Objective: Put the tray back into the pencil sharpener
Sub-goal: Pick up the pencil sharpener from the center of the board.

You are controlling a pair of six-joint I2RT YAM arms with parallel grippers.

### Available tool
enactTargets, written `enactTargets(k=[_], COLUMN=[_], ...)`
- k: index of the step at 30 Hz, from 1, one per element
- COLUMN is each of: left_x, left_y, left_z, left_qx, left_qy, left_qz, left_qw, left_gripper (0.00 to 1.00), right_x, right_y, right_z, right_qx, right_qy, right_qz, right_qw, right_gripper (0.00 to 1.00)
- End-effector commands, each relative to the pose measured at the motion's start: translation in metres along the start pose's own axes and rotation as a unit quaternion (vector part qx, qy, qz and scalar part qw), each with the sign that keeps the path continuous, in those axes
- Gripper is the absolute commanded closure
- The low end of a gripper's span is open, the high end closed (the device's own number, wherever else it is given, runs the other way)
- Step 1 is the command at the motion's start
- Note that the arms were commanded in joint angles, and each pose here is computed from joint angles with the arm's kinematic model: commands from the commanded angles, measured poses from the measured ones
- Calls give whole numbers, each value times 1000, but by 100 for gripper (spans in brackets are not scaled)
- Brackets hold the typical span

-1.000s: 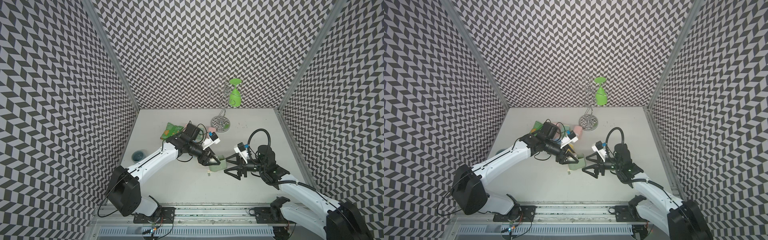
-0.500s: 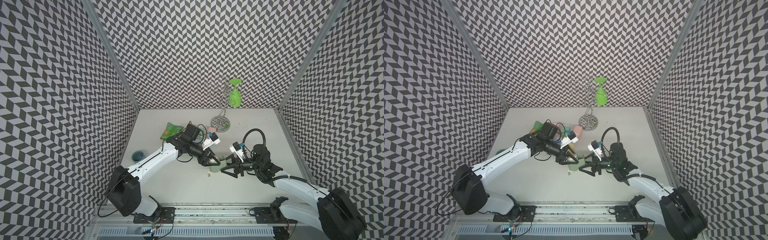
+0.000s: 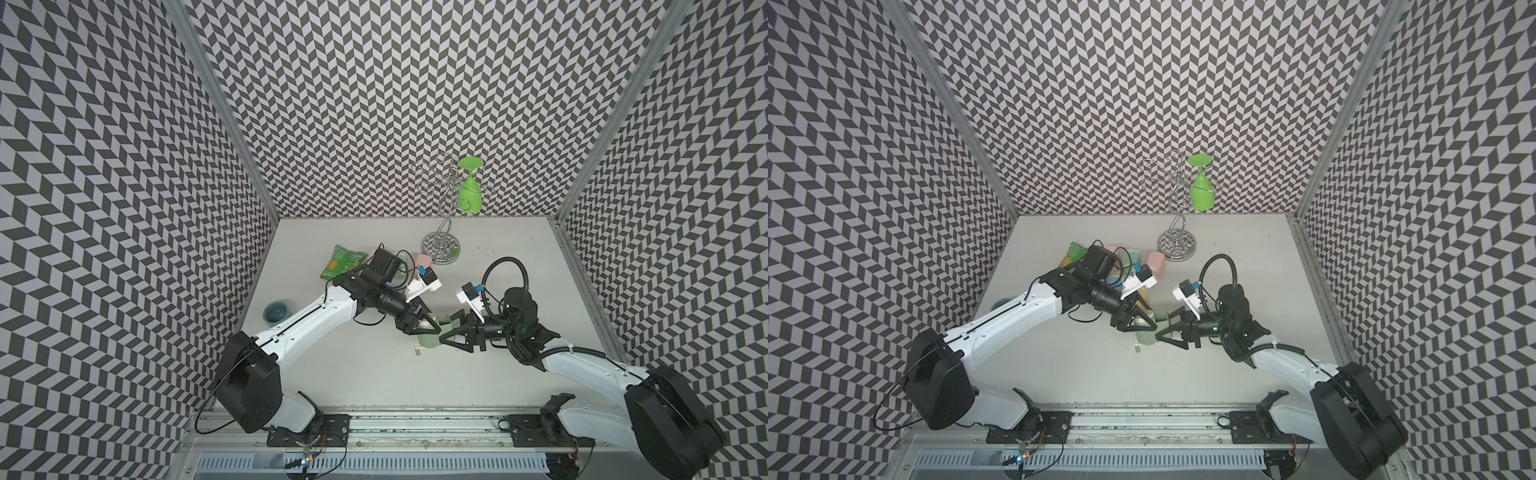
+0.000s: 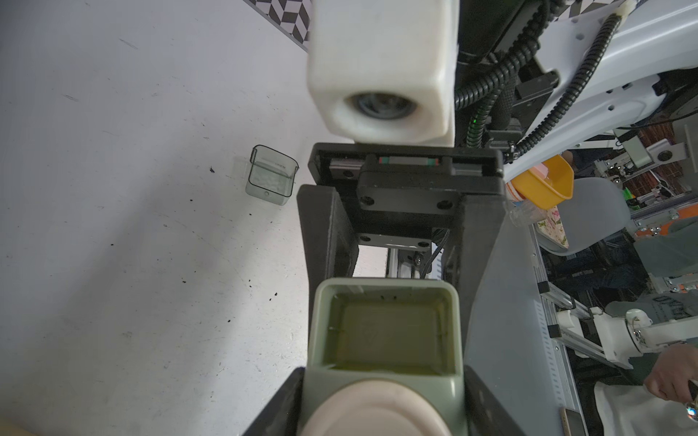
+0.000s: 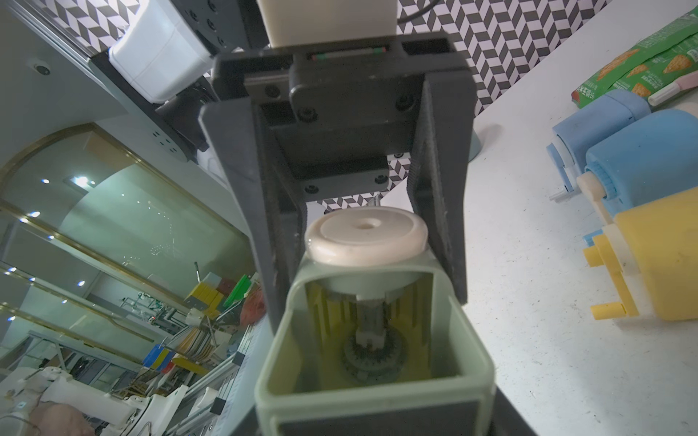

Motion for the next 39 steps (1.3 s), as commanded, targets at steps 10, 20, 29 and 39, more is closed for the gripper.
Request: enactTargets(k=[10, 20, 29, 39], left_x=[-15, -5, -8, -15], left_y=[40, 37, 29, 27], left_z=[-12, -26, -25, -22], left_qx=[-66, -18, -1, -12], left_qy=[-1, 25, 28, 28], left_qz=[-152, -201, -201, -215], left_qw=[986, 979, 979, 976], left_gripper=[1, 14, 24, 44], right_x=[-21, -37, -43, -45], right_y=[4, 9, 7, 1], right_z=[29, 41, 42, 40], right_qx=[-23, -20, -21, -23], right_qy=[57, 68, 64, 57], right_qz=[-50, -98, -124, -131], right_qw=[997, 993, 990, 989], right_gripper=[74, 74, 75, 74])
Point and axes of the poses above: each gripper's point midway between its finger pads, its own y axis back along the fingers, its own z axis along the line the jaws close on, x = y × z, the point moved 4 cm from there along y, back along the fingers, and after that the axes turned 12 degrees about -y, right-handed, at the moved point
